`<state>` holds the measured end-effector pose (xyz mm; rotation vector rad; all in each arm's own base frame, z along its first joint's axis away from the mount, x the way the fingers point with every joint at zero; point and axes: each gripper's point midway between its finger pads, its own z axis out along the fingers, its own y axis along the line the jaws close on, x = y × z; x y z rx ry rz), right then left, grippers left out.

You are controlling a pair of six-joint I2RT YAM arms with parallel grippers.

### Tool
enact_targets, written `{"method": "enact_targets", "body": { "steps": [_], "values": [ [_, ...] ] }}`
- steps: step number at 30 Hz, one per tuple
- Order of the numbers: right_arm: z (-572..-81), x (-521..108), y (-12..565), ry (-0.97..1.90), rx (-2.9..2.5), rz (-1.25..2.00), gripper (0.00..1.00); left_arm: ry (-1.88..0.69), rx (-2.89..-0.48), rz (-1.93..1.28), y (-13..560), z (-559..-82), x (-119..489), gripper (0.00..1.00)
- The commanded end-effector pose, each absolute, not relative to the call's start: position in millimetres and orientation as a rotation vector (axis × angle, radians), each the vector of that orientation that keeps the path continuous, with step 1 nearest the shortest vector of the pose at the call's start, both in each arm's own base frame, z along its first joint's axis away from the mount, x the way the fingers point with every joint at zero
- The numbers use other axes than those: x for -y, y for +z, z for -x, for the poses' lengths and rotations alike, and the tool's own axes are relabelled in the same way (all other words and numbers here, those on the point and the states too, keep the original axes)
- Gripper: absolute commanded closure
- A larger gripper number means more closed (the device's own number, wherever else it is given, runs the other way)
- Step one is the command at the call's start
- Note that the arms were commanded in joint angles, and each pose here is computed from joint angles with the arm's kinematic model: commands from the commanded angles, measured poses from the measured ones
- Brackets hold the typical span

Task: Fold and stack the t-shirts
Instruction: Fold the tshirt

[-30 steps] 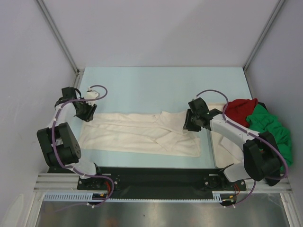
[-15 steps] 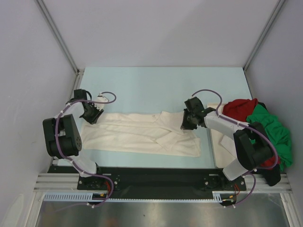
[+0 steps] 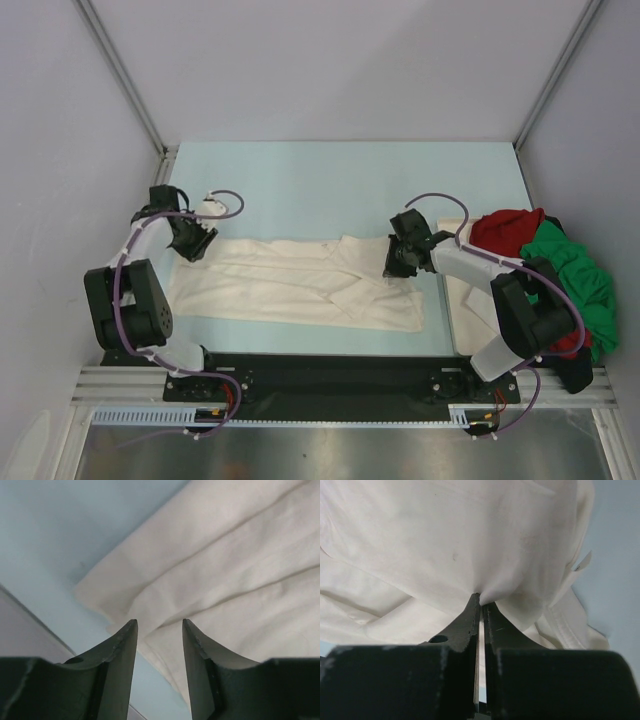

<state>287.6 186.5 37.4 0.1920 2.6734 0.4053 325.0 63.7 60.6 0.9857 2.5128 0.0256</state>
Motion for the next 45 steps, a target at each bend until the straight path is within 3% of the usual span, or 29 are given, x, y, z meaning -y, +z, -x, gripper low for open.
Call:
{"method": "enact_targets", "body": {
  "steps": [1,6,10,25,28,29,32,40,45],
  "values": [
    [-295,-190,48,0.426,-2.626,-0.148,1.00,0.067,-2.432,-0.902,92,-362,-66,0.53],
    [-295,-190,49,0.428,-2.613,-0.134,1.00,0.210,-2.538,-0.828,78,-390,-97,0.50],
    [-295,-187,46,0.408,-2.622,-0.116,1.00,0.151,-2.589,-0.847,61,-390,-94,0.48],
    [-294,-180,44,0.438,-2.624,-0.114,1.00,0.119,-2.657,-0.955,42,-334,-88,0.55],
    [-294,-180,47,0.454,-2.616,-0.118,1.00,0.120,-2.664,-0.947,42,-332,-89,0.67],
    [-295,-181,47,0.457,-2.613,-0.117,1.00,0.127,-2.655,-0.945,46,-333,-89,0.78],
    [-293,-182,49,0.470,-2.616,-0.118,1.00,0.126,-2.611,-0.949,58,-334,-86,1.00],
    [-284,-179,76,0.469,-2.603,-0.123,1.00,0.297,-2.451,-0.966,92,-339,-93,1.00],
    [-260,-174,74,0.464,-2.643,-0.119,1.00,0.384,-2.427,-1.060,79,-321,-99,1.00]
  ]
}}
